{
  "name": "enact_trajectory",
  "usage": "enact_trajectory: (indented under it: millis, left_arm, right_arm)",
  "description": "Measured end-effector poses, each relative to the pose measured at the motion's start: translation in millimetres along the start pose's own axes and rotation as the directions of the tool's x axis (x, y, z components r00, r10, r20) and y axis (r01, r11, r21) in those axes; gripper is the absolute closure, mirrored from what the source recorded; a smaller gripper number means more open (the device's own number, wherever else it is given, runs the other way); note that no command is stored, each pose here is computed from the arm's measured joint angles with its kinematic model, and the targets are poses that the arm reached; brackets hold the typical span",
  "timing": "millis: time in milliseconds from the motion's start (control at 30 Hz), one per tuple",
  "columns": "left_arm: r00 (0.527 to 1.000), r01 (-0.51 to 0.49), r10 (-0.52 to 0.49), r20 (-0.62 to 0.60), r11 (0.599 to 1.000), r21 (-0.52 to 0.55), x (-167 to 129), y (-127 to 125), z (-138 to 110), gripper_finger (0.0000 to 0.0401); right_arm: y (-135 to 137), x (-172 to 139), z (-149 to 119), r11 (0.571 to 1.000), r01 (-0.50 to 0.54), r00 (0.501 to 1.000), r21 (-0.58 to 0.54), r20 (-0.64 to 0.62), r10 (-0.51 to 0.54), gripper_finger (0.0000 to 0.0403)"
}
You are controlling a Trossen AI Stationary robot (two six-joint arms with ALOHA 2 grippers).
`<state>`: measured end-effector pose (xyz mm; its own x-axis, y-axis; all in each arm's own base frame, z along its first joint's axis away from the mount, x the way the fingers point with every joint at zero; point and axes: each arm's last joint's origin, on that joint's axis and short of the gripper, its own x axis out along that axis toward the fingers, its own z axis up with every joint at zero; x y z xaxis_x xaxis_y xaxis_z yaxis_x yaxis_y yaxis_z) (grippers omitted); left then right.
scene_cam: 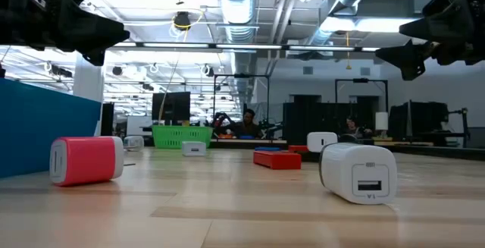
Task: Pick & Place Office items
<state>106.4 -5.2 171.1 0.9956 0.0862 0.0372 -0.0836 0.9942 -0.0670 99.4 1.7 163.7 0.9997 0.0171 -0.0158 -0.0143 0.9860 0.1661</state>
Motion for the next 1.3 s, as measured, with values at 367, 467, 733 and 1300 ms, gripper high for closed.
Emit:
enact_trajectory:
  millis: [367, 467, 733, 1300]
  left_arm:
    - [1.000, 0.000, 0.000, 0.000, 1.000, 0.000, 0.0, 0.0, 0.0, 0.0302]
    - [1.000, 0.000, 0.000, -0.001, 1.000, 0.000, 0.0, 0.0, -0.1, 0.0302]
    - [1.000, 0.000, 0.000, 0.000, 1.000, 0.000, 0.0, 0.0, 0.0, 0.0302]
    - [1.000, -0.011, 0.010, 0.013, 0.998, 0.055, 0.1, 0.3, 1.3, 0.0302]
  right_arm:
    - [0.1, 0.0, 0.2, 1.000, -0.001, 1.000, 0.000, 0.001, 0.001, 0.0101]
    - [0.0, 0.0, 0.1, 1.000, 0.000, 1.000, 0.000, 0.000, 0.000, 0.0101]
    - [0.0, 0.0, 0.0, 1.000, 0.000, 1.000, 0.000, 0.000, 0.000, 0.0101]
    - [0.0, 0.0, 0.0, 1.000, 0.000, 1.000, 0.000, 0.000, 0.000, 0.0101]
